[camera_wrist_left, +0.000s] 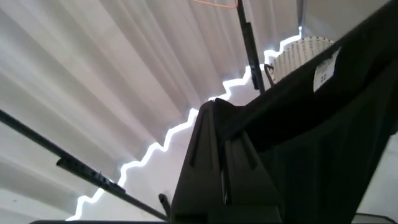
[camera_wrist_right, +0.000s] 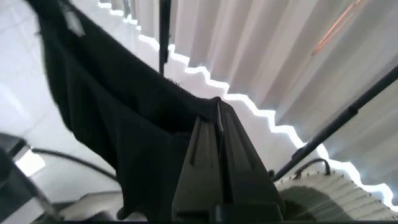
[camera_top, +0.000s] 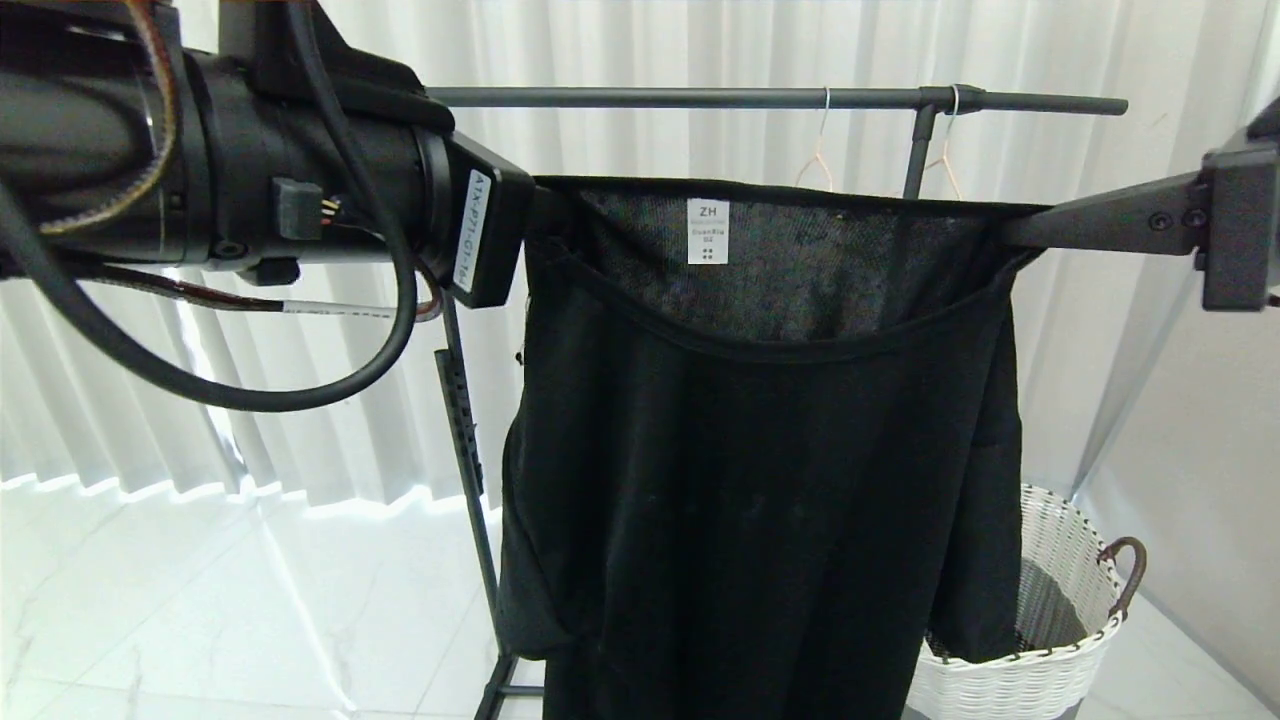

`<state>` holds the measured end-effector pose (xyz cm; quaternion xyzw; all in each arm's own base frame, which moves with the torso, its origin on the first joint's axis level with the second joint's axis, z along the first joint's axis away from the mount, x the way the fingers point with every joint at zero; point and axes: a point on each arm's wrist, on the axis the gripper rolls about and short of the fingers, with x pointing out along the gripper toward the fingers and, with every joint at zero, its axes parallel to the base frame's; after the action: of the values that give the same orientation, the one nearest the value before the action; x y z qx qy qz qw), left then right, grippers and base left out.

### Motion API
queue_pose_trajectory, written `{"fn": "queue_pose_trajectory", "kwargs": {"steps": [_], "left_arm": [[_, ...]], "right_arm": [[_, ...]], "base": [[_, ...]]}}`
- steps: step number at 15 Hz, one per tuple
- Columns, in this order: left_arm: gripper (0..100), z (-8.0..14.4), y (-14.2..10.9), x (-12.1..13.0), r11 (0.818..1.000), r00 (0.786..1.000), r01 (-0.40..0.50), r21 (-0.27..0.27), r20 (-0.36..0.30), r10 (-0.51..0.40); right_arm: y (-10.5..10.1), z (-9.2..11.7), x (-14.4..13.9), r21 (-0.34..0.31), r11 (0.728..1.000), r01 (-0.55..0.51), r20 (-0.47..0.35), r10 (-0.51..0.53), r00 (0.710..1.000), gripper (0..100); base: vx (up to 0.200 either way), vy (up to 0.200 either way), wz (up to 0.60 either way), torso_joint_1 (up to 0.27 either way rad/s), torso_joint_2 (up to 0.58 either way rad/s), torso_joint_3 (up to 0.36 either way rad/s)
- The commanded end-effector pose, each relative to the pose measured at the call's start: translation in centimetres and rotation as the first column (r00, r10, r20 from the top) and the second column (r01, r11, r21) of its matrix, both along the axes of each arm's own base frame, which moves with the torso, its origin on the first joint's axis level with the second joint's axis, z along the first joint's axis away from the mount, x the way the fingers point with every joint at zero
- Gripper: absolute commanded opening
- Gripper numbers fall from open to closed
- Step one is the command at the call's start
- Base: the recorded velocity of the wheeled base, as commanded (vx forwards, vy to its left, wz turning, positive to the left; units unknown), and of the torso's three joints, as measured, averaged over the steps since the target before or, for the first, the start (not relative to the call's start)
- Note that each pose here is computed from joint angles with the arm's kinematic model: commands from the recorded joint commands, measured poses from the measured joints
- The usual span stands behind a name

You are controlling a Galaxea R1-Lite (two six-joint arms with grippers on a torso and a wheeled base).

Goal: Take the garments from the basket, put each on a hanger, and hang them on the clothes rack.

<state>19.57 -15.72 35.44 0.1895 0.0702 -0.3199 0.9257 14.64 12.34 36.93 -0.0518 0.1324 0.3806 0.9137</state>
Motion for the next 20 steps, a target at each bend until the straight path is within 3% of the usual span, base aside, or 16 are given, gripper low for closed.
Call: {"fn": "queue_pose_trajectory", "kwargs": {"steps": [1, 4, 7, 14, 16, 18, 20], "left_arm": [[0, -0.8, -0.7, 0.8, 1.0, 1.0, 0.001, 0.011, -0.013, -0.001], [0, -1.6, -2.3, 2.1, 0.999, 0.999, 0.037, -0.006, -0.002, -0.037], [0, -1.8, -3.4, 2.3, 0.994, 0.994, 0.111, -0.024, 0.002, -0.111], [0, -1.4, -3.2, 1.4, 0.991, 0.992, 0.129, -0.032, 0.016, -0.128], [0, -1.3, -2.0, 0.0, 0.989, 0.989, 0.145, -0.025, 0.006, -0.145], [0, -1.3, -0.5, -2.3, 0.984, 0.983, 0.178, -0.002, -0.045, -0.178], [0, -0.8, 1.3, -4.8, 0.977, 0.969, 0.206, -0.05, -0.126, -0.211]], "right_arm": [[-1.7, 0.8, -2.6, 0.024, 0.997, -0.07, 0.002, 0.07, 0.998, 0], [-1.6, 0.6, -4.8, 0.026, 0.972, -0.233, -0.041, 0.234, 0.971, 0], [-0.7, 0.4, -5.4, 0.019, 0.954, -0.301, -0.053, 0.301, 0.952, 0], [-0.9, -0.2, -5.6, 0.006, 0.955, -0.296, -0.062, 0.296, 0.953, 0], [-1.1, -0.5, -5.4, -0.006, 0.967, -0.256, -0.063, 0.255, 0.965, 0], [-1.5, -0.5, -5.0, -0.019, 0.984, -0.175, -0.05, 0.174, 0.983, 0], [-1.4, 0.0, -4.0, 0.012, 0.992, -0.126, -0.006, 0.126, 0.992, 0]], "base": [[0.0, 0.0, 0.0, 0.0, 0.0, 0.0], [0.0, 0.0, 0.0, 0.0, 0.0, 0.0], [0.0, 0.0, 0.0, 0.0, 0.0, 0.0], [0.0, 0.0, 0.0, 0.0, 0.0, 0.0], [0.0, 0.0, 0.0, 0.0, 0.0, 0.0], [0.0, 0.0, 0.0, 0.0, 0.0, 0.0], [0.0, 0.0, 0.0, 0.0, 0.0, 0.0]]}}
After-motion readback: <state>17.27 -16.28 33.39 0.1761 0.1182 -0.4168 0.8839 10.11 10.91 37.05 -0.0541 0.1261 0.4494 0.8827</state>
